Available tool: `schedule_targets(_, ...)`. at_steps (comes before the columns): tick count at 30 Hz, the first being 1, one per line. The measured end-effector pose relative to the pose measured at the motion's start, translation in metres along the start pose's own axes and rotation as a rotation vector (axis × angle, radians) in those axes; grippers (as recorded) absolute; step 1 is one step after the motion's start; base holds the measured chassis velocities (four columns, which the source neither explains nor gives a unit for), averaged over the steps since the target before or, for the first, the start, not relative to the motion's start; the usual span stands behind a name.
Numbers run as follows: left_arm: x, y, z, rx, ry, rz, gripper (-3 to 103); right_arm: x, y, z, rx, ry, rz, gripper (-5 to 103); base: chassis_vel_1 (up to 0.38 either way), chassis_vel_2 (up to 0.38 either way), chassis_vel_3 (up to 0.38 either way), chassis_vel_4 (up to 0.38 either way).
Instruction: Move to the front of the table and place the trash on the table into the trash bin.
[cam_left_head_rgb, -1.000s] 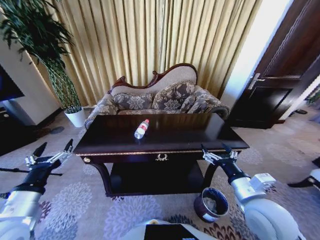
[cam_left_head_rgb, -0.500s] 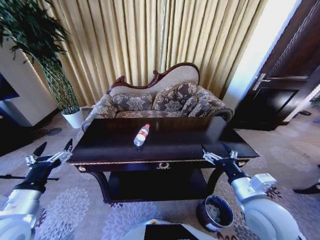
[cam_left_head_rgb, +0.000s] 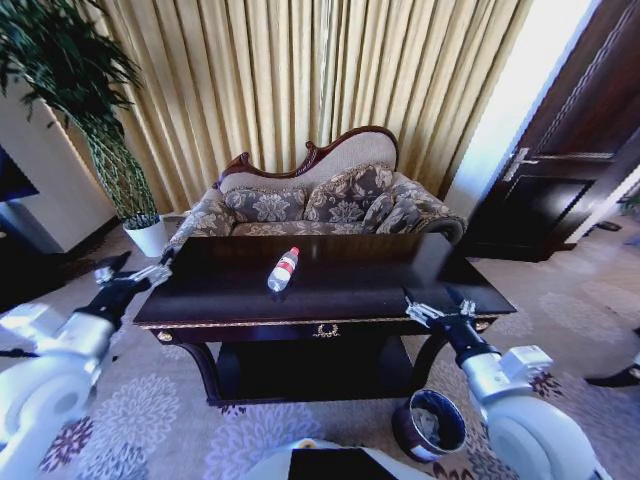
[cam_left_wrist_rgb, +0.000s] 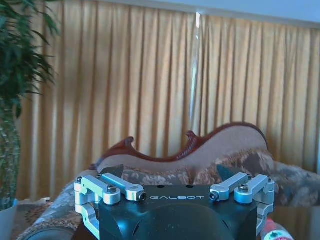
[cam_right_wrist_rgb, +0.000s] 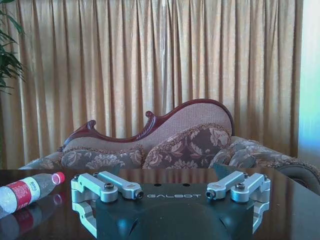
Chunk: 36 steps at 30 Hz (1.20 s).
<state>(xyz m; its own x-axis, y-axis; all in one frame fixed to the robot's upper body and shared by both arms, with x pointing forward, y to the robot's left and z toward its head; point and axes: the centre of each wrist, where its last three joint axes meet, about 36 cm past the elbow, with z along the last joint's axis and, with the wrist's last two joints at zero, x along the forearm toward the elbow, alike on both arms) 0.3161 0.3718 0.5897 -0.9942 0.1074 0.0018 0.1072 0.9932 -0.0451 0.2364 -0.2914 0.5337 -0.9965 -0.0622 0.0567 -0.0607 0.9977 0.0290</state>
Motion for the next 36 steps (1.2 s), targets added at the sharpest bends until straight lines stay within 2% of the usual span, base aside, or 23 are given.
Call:
schedule_targets(2, -0.022, 0.001, -0.004, -0.022, 0.016, 0.029, 100, 0.001, 0.001, 0.001, 0.001, -0.007, 0.01, 100, 0.0, 0.0, 0.0, 0.0)
schedule_targets(6, -0.036, -0.001, -0.016, -0.03, 0.016, 0.06, 100, 0.001, 0.001, 0.001, 0.0, -0.01, 0.014, 100, 0.0, 0.0, 0.0, 0.0)
schedule_targets(9, -0.054, -0.009, -0.03, -0.027, 0.05, 0.105, 100, 0.002, 0.001, 0.002, -0.001, -0.012, 0.02, 100, 0.0, 0.0, 0.0, 0.0)
schedule_targets(11, -0.065, -0.015, -0.028, -0.028, 0.087, 0.134, 100, 0.002, 0.001, 0.002, -0.001, -0.013, 0.024, 100, 0.0, 0.0, 0.0, 0.0)
schedule_targets(15, -0.077, -0.021, -0.024, -0.036, 0.114, 0.165, 100, 0.002, 0.002, 0.002, 0.0, -0.013, 0.026, 100, 0.0, 0.0, 0.0, 0.0)
schedule_targets(22, -0.11, -0.031, -0.02, -0.033, 0.12, 0.182, 100, 0.003, 0.001, 0.002, 0.005, -0.012, 0.027, 100, 0.0, 0.0, 0.0, 0.0)
schedule_targets(27, -0.144, -0.059, 0.002, 0.017, 0.189, 0.207, 100, 0.004, -0.001, 0.002, 0.011, -0.005, 0.032, 100, 0.0, 0.0, 0.0, 0.0)
schedule_targets(28, -0.144, -0.059, 0.002, 0.017, 0.189, 0.207, 100, 0.004, -0.001, 0.002, 0.011, -0.005, 0.032, 100, 0.0, 0.0, 0.0, 0.0)
schedule_targets(31, -0.161, -0.084, 0.006, 0.037, 0.21, 0.257, 100, 0.004, -0.002, 0.001, 0.016, -0.006, 0.033, 100, 0.0, 0.0, 0.0, 0.0)
schedule_targets(33, -0.163, -0.087, 0.006, 0.038, 0.212, 0.263, 100, 0.004, -0.002, 0.001, 0.017, -0.006, 0.033, 100, 0.0, 0.0, 0.0, 0.0)
schedule_targets(34, -0.171, -0.099, 0.006, 0.043, 0.236, 0.288, 100, 0.004, -0.003, 0.001, 0.019, -0.007, 0.032, 100, 0.0, 0.0, 0.0, 0.0)
schedule_targets(36, -0.172, -0.102, 0.006, 0.044, 0.253, 0.291, 100, 0.004, -0.003, 0.001, 0.02, -0.007, 0.032, 100, 0.0, 0.0, 0.0, 0.0)
